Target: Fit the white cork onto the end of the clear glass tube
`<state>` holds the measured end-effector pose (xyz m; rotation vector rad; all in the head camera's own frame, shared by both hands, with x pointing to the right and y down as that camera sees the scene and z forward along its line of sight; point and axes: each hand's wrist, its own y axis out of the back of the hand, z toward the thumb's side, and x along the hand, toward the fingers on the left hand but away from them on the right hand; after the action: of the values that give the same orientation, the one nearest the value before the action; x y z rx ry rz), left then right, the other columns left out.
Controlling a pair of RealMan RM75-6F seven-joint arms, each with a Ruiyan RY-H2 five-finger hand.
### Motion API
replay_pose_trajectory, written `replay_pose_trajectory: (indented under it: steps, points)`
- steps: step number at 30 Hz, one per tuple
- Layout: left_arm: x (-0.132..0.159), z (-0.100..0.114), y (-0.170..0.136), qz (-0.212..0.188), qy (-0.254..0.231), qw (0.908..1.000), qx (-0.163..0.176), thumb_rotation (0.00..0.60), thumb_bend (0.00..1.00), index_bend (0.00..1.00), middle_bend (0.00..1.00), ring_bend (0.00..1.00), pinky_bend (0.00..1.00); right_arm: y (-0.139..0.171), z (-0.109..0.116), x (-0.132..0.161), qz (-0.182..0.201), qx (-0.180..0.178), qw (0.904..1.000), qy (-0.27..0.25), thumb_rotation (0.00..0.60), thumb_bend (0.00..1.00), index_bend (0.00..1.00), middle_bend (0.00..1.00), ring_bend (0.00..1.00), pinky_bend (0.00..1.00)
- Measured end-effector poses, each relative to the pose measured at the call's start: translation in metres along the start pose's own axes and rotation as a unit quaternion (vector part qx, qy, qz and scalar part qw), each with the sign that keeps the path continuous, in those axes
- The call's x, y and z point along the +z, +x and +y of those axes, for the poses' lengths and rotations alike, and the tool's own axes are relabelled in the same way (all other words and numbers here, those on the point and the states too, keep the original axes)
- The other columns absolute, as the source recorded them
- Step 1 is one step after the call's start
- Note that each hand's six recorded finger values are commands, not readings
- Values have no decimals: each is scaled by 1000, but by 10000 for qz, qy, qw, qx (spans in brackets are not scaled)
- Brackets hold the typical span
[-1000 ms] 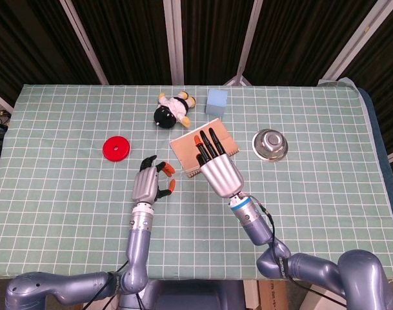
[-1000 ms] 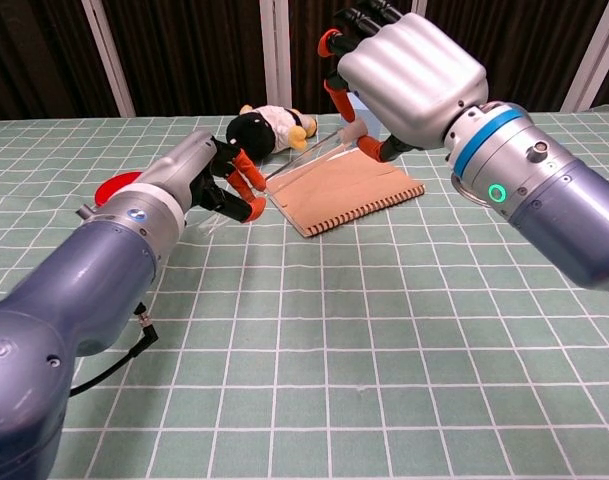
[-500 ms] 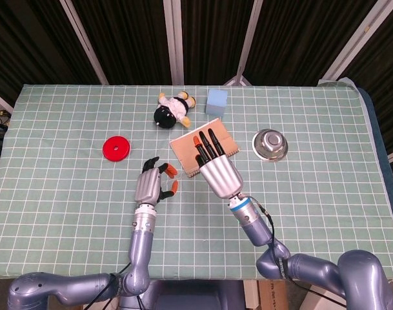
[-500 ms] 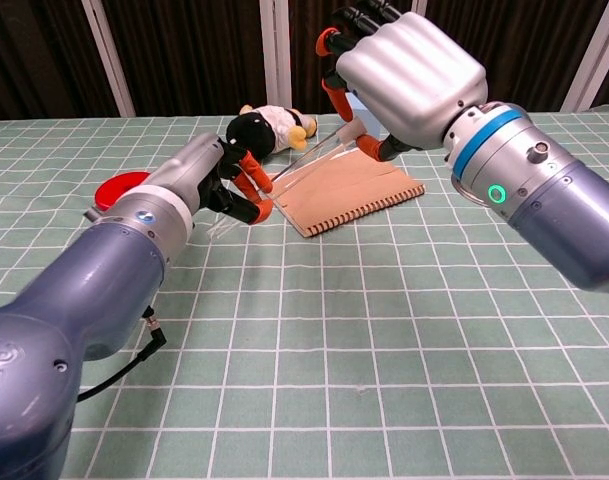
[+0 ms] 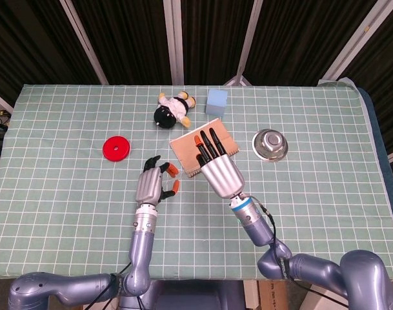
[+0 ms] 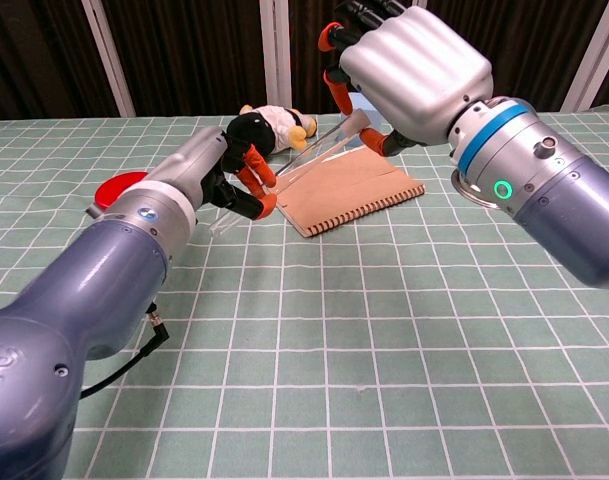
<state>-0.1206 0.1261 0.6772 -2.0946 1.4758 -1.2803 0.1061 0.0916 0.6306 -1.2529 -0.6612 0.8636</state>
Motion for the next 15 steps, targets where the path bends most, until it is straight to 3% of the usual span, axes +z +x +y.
replay_pose_trajectory:
  steps: [9,15]
  points:
    - [0,3,0,-108,16,9999,81,600,728,500,480,96,0,5,-4,-5,-57,127,9999,32,600,390,173,86,0,0]
    - [0,5,-1,-198,43,9997,123,600,728,502,481,96,0,10,-7,-7,-89,231,9997,18,600,390,140,70,0,0]
